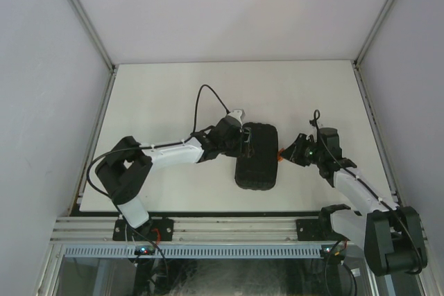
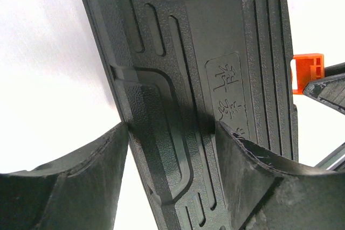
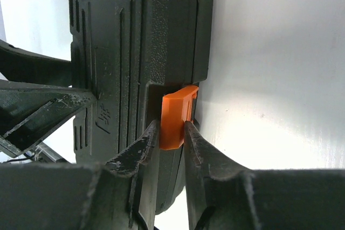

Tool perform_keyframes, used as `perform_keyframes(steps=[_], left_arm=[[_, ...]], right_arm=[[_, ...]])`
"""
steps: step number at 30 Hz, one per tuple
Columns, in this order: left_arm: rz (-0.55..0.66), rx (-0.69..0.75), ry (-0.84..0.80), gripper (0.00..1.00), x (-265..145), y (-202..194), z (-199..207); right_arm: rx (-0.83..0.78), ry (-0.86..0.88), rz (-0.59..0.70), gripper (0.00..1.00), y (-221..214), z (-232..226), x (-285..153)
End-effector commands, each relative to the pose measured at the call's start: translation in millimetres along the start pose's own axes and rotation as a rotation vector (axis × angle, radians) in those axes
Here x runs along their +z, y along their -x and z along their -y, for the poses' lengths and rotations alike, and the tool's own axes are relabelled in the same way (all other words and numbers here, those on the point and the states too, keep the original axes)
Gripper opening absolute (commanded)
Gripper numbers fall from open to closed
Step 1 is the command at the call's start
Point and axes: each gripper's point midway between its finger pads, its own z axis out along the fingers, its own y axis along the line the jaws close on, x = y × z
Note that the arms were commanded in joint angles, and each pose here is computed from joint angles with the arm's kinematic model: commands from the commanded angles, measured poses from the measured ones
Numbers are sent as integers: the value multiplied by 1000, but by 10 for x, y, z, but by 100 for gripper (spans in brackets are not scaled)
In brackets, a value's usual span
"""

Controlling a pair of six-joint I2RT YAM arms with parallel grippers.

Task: Sort the tools into containers
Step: Close the storage box at the center of the board.

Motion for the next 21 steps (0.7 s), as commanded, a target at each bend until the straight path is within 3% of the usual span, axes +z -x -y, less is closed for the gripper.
perform_keyframes(steps=[1,21], left_arm=[[-279,92,230,67,32,-828,-702],[-289,91,227,67,60,-855,-696]], right_arm=[[-82,194,114,21,397,-600,-82],[-84,230,48,25,239,-708,62]])
